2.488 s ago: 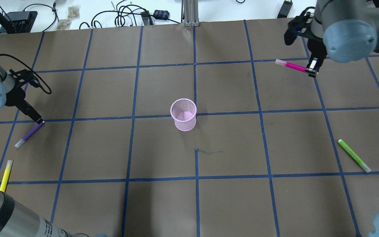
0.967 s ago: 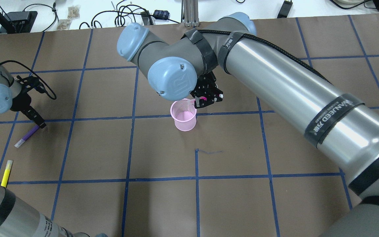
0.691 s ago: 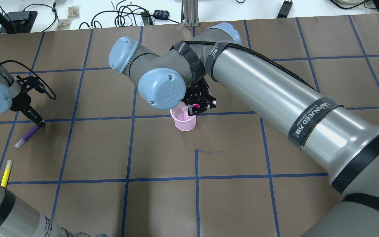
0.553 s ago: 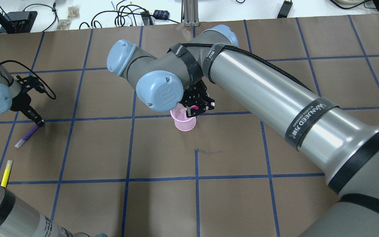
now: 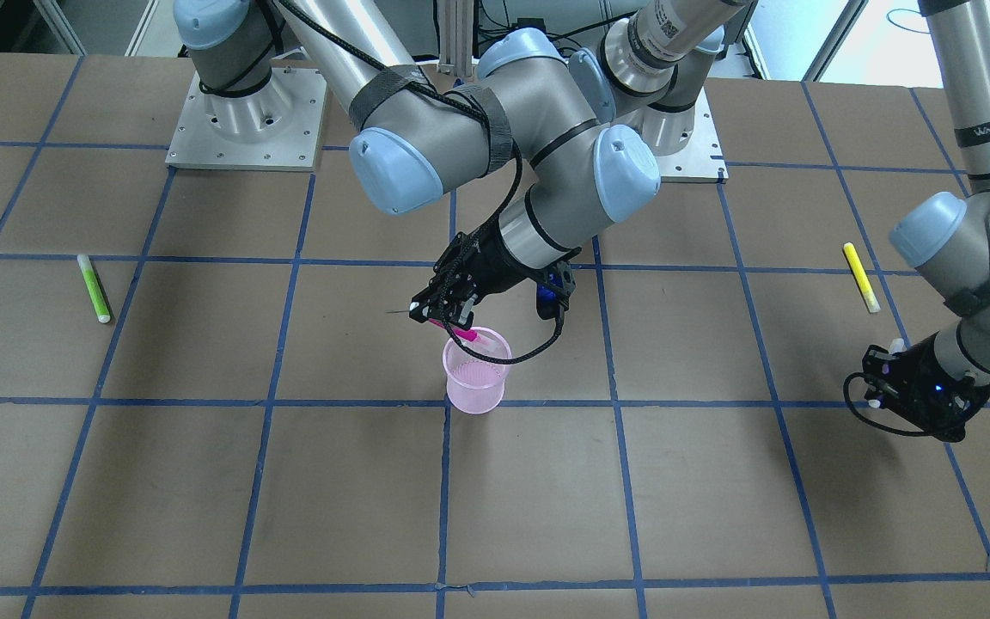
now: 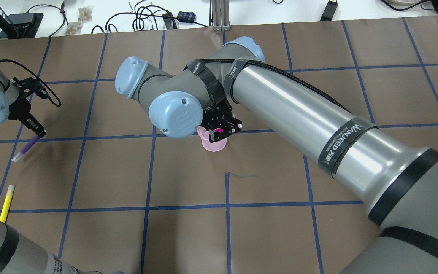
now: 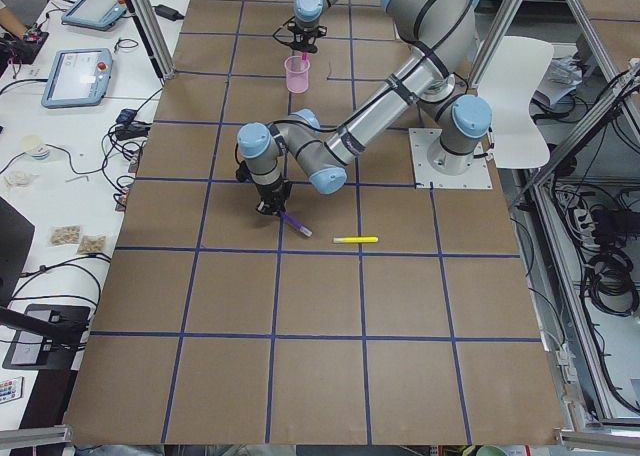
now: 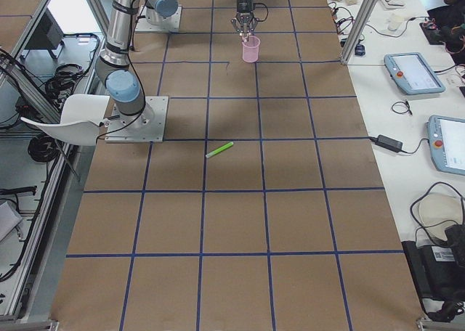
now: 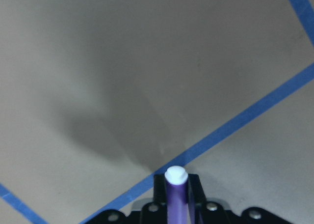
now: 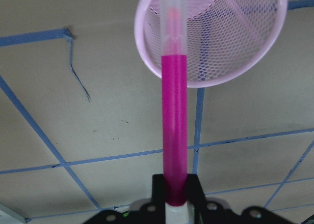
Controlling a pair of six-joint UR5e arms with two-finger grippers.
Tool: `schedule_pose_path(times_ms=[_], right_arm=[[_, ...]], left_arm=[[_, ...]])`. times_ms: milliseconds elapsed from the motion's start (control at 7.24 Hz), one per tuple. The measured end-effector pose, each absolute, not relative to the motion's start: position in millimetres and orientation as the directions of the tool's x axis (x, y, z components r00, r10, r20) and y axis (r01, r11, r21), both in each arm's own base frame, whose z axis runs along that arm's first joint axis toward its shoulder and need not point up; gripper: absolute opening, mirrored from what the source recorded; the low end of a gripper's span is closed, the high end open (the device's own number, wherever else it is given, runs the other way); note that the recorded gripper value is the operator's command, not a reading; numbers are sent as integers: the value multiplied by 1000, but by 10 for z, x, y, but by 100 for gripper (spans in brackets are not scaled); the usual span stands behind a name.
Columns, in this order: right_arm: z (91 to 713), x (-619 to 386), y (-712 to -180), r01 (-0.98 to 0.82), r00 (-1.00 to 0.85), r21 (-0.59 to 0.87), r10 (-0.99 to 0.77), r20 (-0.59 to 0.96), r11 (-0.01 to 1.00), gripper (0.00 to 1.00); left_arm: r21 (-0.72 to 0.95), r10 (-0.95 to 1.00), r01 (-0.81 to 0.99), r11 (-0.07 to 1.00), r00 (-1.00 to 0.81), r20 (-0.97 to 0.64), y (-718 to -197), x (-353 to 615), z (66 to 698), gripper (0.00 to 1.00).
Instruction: Insert purple and pink pens into pink cup
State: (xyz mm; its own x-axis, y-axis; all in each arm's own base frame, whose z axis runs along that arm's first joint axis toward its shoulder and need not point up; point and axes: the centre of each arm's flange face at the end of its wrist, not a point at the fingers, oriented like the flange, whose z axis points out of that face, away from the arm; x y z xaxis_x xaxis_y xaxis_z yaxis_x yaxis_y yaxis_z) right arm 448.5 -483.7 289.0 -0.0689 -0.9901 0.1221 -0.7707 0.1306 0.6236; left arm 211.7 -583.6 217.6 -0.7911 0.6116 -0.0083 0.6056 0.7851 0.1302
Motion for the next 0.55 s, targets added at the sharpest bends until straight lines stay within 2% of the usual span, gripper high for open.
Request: schedule_pose_path(times_ms=[138,553], right_arm=[[2902,4494,-4850,-774,-66,619,-990,128,132,100],[3177,4513,-5025,-801,-84,573,-980,181,174,100]], left_arm=[[96,621,616,782,-783,-25,-5865,2003,2390,0],[-10,626,627,779,-779,-36,-5843,1681,2955,0]])
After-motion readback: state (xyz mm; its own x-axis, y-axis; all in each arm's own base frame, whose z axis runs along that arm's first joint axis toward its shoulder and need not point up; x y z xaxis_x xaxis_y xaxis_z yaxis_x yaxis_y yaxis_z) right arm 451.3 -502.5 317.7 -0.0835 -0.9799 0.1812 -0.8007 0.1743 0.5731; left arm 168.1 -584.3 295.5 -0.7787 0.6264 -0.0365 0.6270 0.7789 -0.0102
